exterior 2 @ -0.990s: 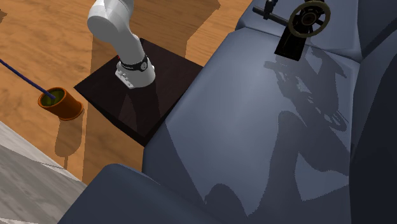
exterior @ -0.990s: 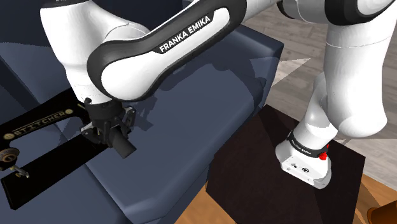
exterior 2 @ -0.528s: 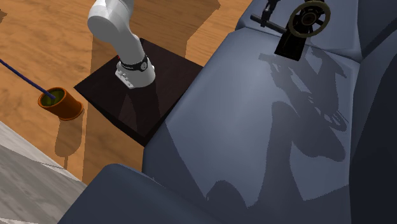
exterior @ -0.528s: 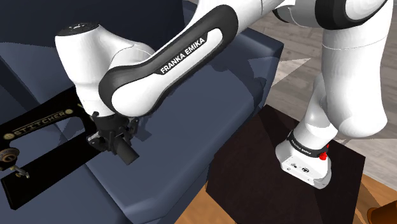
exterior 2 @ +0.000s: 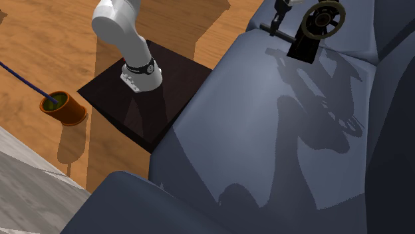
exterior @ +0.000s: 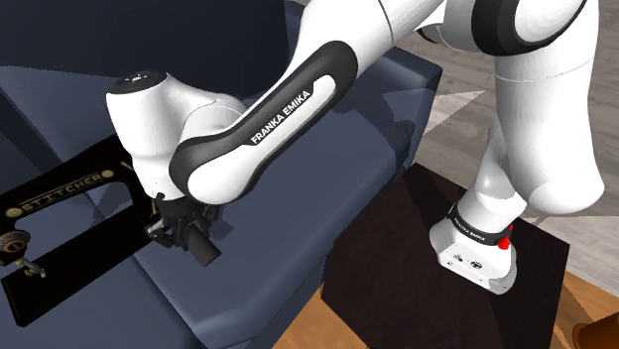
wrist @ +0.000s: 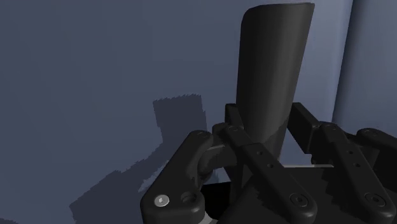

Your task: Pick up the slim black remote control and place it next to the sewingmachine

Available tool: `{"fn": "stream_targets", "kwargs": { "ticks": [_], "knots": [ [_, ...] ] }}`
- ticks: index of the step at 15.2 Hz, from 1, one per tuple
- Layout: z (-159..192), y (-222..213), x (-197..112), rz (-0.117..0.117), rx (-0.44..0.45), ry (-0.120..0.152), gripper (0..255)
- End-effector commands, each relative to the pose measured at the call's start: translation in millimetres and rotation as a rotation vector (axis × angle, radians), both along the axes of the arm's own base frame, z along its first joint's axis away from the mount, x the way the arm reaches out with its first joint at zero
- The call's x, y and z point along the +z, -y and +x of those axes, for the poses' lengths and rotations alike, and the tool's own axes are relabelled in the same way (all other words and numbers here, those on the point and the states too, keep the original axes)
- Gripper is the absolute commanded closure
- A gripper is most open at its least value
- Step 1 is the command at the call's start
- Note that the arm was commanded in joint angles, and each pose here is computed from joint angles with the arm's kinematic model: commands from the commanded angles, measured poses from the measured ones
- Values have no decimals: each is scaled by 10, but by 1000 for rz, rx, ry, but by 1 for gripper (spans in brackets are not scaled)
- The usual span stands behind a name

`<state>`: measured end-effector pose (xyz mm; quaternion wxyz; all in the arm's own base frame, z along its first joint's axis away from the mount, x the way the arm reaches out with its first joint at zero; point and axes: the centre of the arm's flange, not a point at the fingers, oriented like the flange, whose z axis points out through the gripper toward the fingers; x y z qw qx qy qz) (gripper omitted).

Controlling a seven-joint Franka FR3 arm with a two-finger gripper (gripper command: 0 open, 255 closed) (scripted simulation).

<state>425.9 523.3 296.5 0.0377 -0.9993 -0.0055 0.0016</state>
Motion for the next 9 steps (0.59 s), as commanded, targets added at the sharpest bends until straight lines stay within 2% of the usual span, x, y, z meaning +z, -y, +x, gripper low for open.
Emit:
{"fn": "stream_targets", "kwargs": {
  "ticks": [1,4,9],
  "knots": [
    [-9,2,-103,1,0,0,255],
    [-9,2,-257,1,0,0,255],
    [-9,2,-257,1,0,0,255]
  ]
}}
